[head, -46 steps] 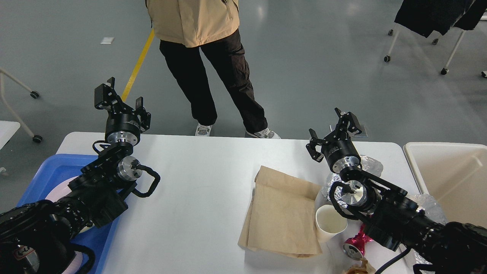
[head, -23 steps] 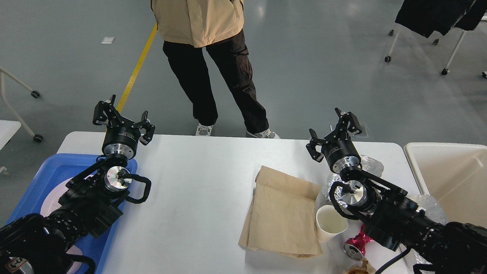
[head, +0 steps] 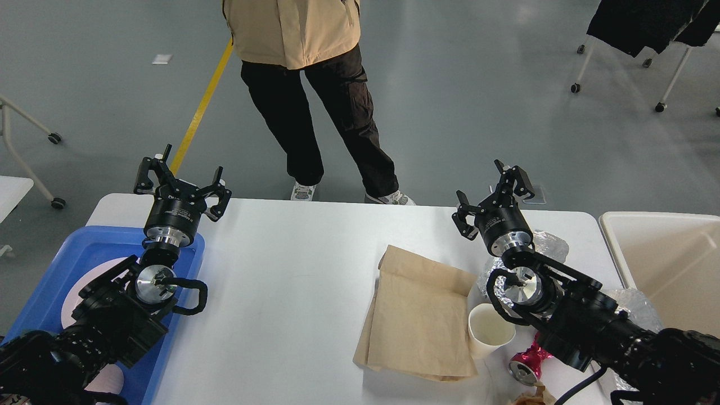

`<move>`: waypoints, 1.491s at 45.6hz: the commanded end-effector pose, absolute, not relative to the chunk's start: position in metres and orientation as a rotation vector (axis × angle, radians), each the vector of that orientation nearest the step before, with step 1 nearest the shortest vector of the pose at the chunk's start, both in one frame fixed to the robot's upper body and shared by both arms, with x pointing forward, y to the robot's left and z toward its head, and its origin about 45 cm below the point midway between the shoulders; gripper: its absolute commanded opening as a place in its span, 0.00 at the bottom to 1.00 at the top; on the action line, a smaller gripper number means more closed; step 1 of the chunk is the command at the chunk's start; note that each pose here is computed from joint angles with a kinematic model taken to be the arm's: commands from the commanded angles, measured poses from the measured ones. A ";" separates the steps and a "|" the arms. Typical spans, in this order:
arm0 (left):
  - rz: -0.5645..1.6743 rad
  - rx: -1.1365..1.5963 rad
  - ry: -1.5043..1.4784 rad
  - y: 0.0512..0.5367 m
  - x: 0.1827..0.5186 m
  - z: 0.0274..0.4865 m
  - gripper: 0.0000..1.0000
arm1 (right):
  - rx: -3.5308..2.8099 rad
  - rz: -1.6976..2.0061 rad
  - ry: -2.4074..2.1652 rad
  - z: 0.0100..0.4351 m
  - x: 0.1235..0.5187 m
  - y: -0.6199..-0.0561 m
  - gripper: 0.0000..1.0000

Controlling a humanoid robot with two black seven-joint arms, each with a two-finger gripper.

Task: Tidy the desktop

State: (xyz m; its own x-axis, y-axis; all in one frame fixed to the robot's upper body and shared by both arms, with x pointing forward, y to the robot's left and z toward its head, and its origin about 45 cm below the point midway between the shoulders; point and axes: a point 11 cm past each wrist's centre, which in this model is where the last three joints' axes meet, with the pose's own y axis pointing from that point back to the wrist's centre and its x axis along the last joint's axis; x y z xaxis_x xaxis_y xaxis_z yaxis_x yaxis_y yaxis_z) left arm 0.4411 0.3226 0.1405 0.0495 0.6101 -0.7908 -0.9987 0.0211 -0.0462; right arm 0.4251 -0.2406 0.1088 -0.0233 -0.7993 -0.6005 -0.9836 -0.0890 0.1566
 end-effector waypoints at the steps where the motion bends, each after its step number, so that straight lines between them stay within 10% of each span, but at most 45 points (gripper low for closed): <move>1: 1.386 -0.674 0.719 0.320 0.443 0.138 0.99 | -1.942 0.816 1.871 0.110 0.426 -0.241 1.00; 46: 1.390 -0.687 0.716 0.321 0.441 0.137 0.99 | -1.534 0.939 1.867 0.101 0.418 -0.261 1.00; 68: 1.389 -0.685 0.716 0.321 0.441 0.137 0.99 | -2.126 0.261 2.027 0.221 0.498 -0.317 1.00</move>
